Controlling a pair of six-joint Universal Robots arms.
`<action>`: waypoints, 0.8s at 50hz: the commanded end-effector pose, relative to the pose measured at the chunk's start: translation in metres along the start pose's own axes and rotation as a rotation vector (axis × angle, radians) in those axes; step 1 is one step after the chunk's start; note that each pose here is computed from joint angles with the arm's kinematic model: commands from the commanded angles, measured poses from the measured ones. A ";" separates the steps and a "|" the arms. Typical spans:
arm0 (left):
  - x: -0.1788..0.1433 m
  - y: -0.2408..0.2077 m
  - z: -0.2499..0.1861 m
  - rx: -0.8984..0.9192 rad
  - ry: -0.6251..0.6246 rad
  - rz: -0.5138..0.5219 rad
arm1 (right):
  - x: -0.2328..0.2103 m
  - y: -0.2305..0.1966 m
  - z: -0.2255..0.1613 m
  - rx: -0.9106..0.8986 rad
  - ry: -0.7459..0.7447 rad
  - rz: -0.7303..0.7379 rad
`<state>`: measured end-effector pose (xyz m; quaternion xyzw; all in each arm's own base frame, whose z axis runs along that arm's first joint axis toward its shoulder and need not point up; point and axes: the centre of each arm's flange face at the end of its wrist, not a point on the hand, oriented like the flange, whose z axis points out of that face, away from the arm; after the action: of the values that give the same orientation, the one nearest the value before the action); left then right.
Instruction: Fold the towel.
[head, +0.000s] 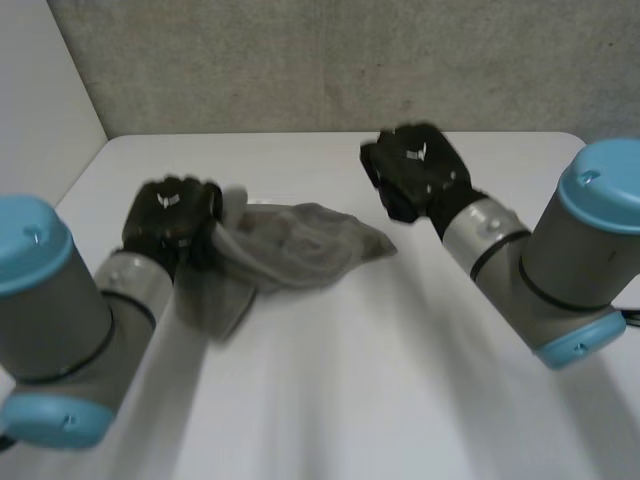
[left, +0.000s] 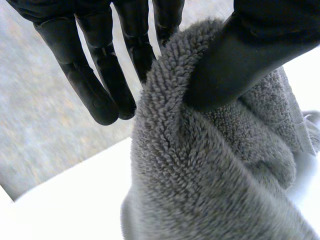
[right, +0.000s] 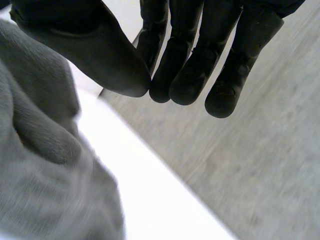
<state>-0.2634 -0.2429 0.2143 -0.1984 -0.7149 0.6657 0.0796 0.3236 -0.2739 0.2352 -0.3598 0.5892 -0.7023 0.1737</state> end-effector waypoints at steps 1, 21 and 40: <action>0.018 0.025 -0.028 -0.077 0.078 0.076 | 0.000 0.033 -0.011 -0.141 -0.006 -0.014; 0.040 -0.008 -0.057 0.045 0.163 0.165 | -0.045 0.062 -0.033 -0.340 -0.108 0.275; 0.042 -0.030 -0.070 0.120 0.172 0.134 | -0.070 0.099 0.011 -0.238 -0.021 0.288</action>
<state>-0.2827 -0.1654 0.2408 -0.3046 -0.6512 0.6875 0.1021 0.3568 -0.2489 0.1181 -0.3137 0.7223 -0.5649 0.2467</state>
